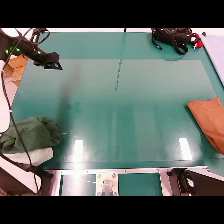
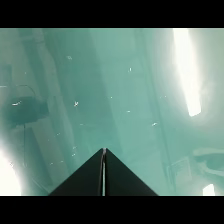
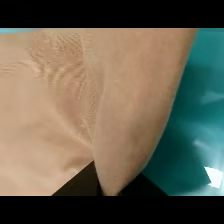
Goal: Fold the shirts.
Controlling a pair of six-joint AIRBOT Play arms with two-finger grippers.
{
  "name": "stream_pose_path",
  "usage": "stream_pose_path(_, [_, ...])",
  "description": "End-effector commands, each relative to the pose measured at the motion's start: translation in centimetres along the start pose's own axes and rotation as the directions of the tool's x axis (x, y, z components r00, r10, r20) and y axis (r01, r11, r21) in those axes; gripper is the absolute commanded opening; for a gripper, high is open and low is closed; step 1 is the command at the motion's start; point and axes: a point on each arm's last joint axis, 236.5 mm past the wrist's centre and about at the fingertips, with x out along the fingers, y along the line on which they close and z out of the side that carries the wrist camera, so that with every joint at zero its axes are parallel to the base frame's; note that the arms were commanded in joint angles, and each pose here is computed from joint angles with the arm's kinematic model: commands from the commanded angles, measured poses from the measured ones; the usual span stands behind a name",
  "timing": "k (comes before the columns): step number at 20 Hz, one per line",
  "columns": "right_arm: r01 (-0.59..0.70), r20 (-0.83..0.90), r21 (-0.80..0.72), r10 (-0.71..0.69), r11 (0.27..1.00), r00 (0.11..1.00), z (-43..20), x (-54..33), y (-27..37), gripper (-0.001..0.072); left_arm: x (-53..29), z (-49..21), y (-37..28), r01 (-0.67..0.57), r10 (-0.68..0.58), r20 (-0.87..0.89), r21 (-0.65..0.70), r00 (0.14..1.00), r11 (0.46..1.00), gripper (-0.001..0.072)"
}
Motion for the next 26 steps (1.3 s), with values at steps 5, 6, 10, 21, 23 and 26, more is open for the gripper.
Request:
stream_pose_path(5, [0.172, -0.134, -0.007, -0.171, 0.985, 0.976, -2.2, -2.4, -3.5, 0.039, 0.0, -0.4, -0.3, 0.012, -0.012, -0.015, -0.005, 1.0, 1.0, 0.0029])
stream_pose_path(6, [0.303, -0.172, 0.025, -0.295, 0.953, 0.94, -1.9, -5.0, -5.2, 0.0389, -0.1, -0.6, -0.4, 0.014, -0.015, -0.023, -0.004, 1.0, 1.0, 0.0029])
stream_pose_path(10, [0.333, -0.105, -0.038, -0.335, 0.942, 0.936, 0.8, -10.6, 0.2, 0.0199, -2.0, -0.3, -1.3, 0.007, -0.007, 0.004, 0.016, 1.0, 1.0, 0.0028])
stream_pose_path(21, [-0.305, -0.447, -0.794, -0.166, 0.527, 0.879, -27.4, -5.3, 20.4, 0.0016, -2.8, -12.6, -6.0, 0.038, -0.048, -0.162, -0.066, 0.986, 0.997, 0.0027])
stream_pose_path(23, [-0.36, -0.487, -0.821, -0.216, 0.443, 0.846, -32.5, -5.2, 18.5, 0.0016, -2.0, -16.7, -6.7, 0.031, -0.046, -0.173, -0.09, 0.984, 0.995, 0.0027])
stream_pose_path(26, [-0.429, -0.516, -0.839, -0.242, 0.335, 0.822, -37.7, -5.6, 17.2, 0.0016, -1.5, -21.4, -7.3, 0.027, -0.049, -0.179, -0.126, 0.983, 0.992, 0.0027])
